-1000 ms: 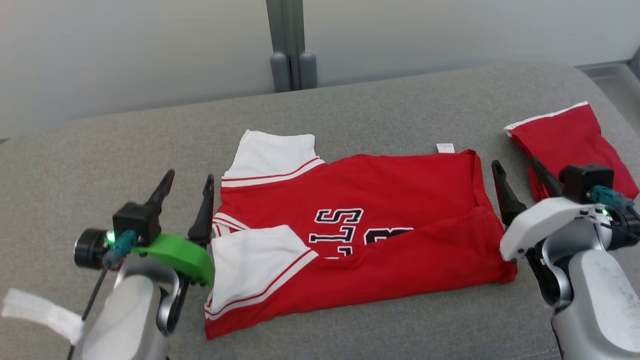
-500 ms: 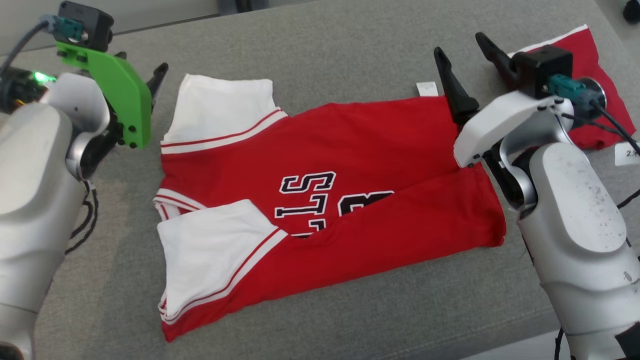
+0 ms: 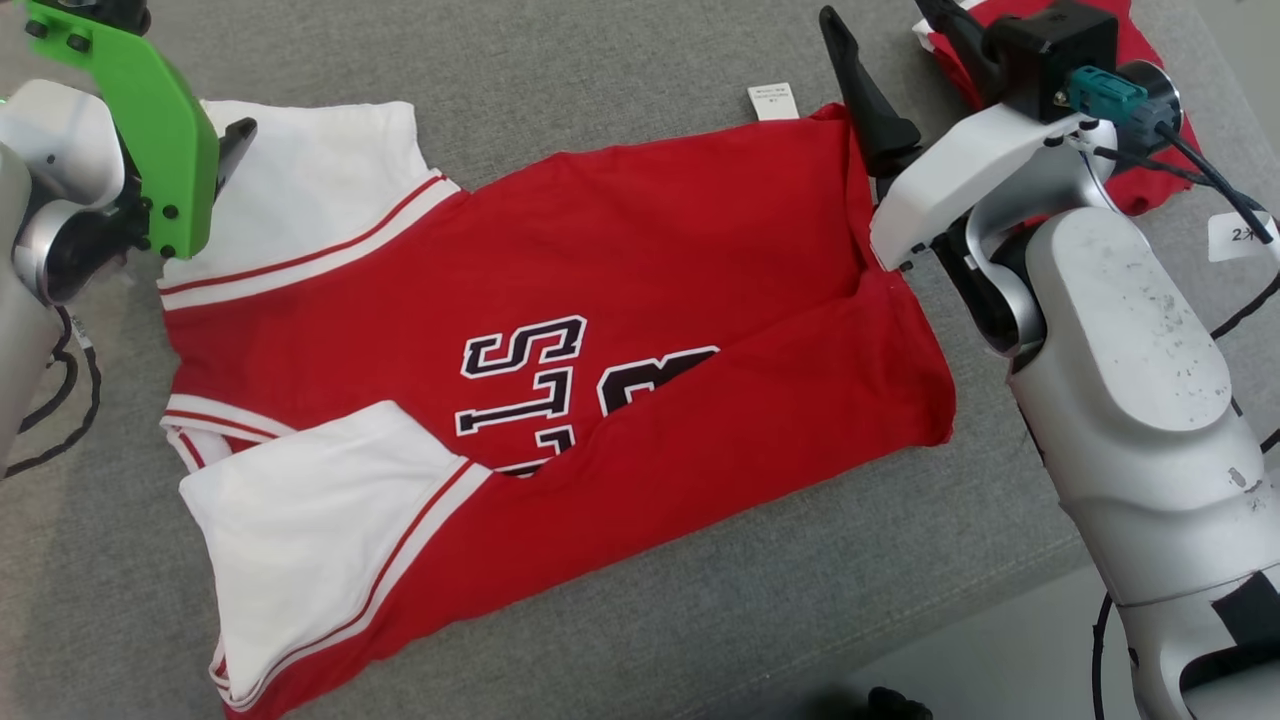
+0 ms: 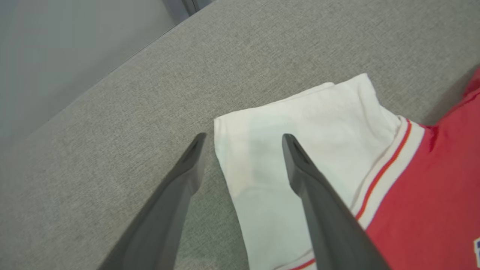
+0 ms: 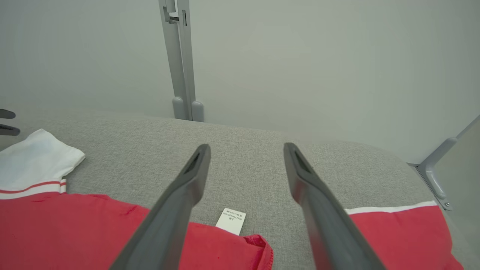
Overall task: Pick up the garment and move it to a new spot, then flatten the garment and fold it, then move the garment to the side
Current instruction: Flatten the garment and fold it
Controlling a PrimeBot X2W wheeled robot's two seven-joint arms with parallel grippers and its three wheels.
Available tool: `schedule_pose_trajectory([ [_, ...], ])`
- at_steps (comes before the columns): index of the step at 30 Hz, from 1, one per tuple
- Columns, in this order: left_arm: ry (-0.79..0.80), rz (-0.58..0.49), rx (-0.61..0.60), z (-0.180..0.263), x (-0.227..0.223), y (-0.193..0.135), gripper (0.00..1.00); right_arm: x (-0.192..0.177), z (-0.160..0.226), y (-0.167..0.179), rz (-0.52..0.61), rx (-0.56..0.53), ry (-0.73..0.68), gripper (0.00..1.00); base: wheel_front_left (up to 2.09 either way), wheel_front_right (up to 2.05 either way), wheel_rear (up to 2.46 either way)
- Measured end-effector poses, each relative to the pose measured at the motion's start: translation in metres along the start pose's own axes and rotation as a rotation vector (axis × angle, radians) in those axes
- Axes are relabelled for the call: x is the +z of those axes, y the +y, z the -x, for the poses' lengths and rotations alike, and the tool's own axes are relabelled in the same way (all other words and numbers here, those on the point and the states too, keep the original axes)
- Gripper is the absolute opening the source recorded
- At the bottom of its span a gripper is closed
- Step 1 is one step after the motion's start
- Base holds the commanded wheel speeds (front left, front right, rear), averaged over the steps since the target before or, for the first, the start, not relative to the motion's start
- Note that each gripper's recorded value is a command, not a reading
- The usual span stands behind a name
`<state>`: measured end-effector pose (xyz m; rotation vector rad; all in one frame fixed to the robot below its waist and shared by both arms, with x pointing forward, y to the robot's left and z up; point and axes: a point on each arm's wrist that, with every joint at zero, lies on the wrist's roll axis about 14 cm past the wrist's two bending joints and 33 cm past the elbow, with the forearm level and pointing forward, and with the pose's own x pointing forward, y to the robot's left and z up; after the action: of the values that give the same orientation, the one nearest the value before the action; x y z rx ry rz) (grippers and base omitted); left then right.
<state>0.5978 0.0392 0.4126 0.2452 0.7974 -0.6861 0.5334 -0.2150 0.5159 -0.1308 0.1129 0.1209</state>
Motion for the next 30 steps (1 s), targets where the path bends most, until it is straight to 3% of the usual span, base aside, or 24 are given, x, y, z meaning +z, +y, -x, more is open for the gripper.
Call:
schedule_pose_trajectory([
  [16,0.112,0.012,0.002,-0.042,-0.025,0.013,1.00,-0.031,-0.001,-0.013,-0.004,-0.030,0.056,1.00,0.00,0.00,0.00],
  [17,0.119,0.016,-0.003,-0.042,-0.026,0.012,0.92,-0.031,-0.002,-0.013,-0.004,-0.030,0.056,1.00,0.00,0.00,0.00],
  [19,0.122,0.009,-0.005,-0.042,-0.026,0.012,0.00,-0.032,-0.002,-0.013,-0.003,-0.029,0.057,1.00,0.00,0.00,0.00],
  [24,0.053,0.036,-0.016,-0.038,-0.017,0.008,0.00,-0.034,-0.003,-0.015,0.001,-0.028,0.064,1.00,0.00,0.00,0.00],
  [30,-0.151,0.011,-0.009,-0.015,0.015,0.002,0.00,-0.045,0.000,-0.017,-0.036,-0.021,0.132,1.00,0.00,0.00,0.00],
])
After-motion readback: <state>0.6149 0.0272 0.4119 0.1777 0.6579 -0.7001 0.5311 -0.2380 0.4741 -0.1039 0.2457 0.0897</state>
